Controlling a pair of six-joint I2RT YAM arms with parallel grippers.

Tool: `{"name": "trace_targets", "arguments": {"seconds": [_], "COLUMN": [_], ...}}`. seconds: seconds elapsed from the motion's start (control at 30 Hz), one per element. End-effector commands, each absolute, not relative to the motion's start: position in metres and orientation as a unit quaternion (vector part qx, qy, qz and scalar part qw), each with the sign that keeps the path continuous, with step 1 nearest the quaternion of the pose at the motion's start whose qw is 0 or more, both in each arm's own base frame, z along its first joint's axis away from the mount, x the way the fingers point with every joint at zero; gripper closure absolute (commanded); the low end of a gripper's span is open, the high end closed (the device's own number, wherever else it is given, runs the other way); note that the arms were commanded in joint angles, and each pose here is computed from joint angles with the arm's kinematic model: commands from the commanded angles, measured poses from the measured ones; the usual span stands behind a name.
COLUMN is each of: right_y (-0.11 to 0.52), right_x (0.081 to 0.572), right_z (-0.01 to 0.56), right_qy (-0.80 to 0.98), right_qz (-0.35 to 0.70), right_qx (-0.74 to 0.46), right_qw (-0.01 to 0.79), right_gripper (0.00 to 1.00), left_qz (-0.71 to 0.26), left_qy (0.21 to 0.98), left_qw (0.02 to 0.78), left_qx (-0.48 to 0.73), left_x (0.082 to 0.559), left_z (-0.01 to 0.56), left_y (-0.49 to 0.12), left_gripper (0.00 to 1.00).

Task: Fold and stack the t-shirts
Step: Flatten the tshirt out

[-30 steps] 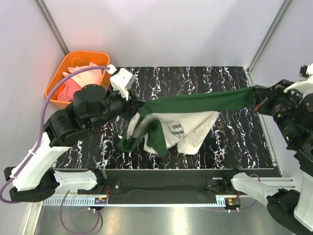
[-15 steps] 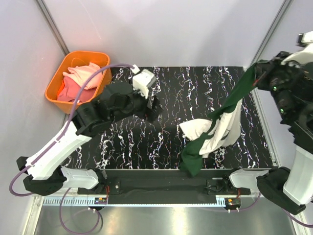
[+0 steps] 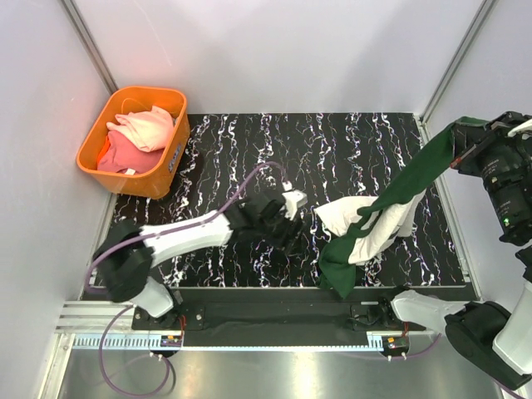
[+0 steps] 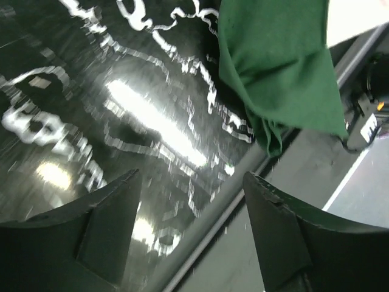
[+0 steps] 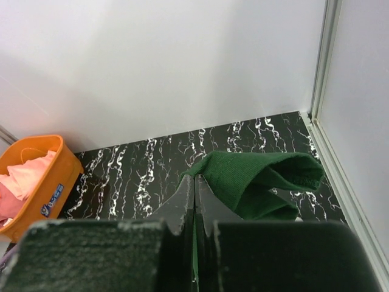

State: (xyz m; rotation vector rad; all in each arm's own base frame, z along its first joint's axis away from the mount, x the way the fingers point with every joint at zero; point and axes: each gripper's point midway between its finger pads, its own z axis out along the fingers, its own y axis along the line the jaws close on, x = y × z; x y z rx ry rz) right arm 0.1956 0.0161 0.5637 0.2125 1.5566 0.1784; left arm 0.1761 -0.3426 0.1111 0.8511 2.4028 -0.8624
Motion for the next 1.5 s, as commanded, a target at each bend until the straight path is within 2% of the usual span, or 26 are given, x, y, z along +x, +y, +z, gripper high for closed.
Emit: {"name": "trace_targets", "arguments": {"seconds": [0.0,0.27,0.37,0.47,0.53,0.63,0.7,0.77,0.9,1.0,1.17,1.27,1.33,1.47], "right_y": [0.015,0.011,0.008,0.007,0.007,0.005,-0.006,-0.022,-0.042,-0.057,-0.079,-0.095,-0.104,-0.120], "right_x": [0.190,0.181,0.180,0.180,0.181,0.182,0.182,0.179,0.176,0.173,0.162,0.146,0.133,0.094], "right_z": [0.566,0.553,0.547,0.544,0.544,0.543,0.542,0.542,0.552,0.572,0.626,0.665,0.681,0.715], "right_qy": [0.693,0.708,0.712,0.715,0.715,0.714,0.711,0.703,0.686,0.658,0.590,0.539,0.514,0.449], "right_qz": [0.095,0.088,0.081,0.077,0.076,0.070,0.050,0.019,-0.030,-0.064,-0.104,-0.139,-0.145,-0.122], "right_qx": [0.104,0.106,0.107,0.107,0.107,0.114,0.138,0.171,0.193,0.207,0.229,0.235,0.247,0.259], "right_qw": [0.708,0.693,0.689,0.687,0.687,0.687,0.688,0.690,0.701,0.721,0.768,0.797,0.808,0.846], "right_gripper": [1.00,1.00,1.00,1.00,1.00,1.00,1.00,1.00,1.00,1.00,1.00,1.00,1.00,1.00], "left_qz": [-0.395,-0.386,-0.372,-0.355,-0.347,-0.342,-0.333,-0.341,-0.342,-0.359,-0.432,-0.489,-0.506,-0.501], "left_qy": [0.820,0.863,0.874,0.886,0.890,0.889,0.890,0.878,0.839,0.804,0.727,0.662,0.637,0.628], "left_qw": [0.264,0.184,0.154,0.126,0.120,0.124,0.142,0.181,0.311,0.378,0.446,0.478,0.484,0.486], "left_qx": [0.320,0.269,0.271,0.271,0.270,0.276,0.277,0.282,0.287,0.287,0.291,0.308,0.323,0.343], "left_x": [0.197,0.197,0.185,0.179,0.179,0.182,0.188,0.196,0.209,0.211,0.186,0.155,0.133,0.114], "left_z": [0.141,0.083,0.062,0.045,0.036,0.042,0.065,0.106,0.232,0.309,0.427,0.504,0.528,0.536], "left_y": [-0.402,-0.440,-0.450,-0.456,-0.455,-0.458,-0.455,-0.459,-0.438,-0.426,-0.406,-0.400,-0.400,-0.403], "left_gripper": [0.26,0.26,0.31,0.43,0.47,0.72,1.00,1.00,1.00,1.00,1.00,1.00,1.00,1.00]}}
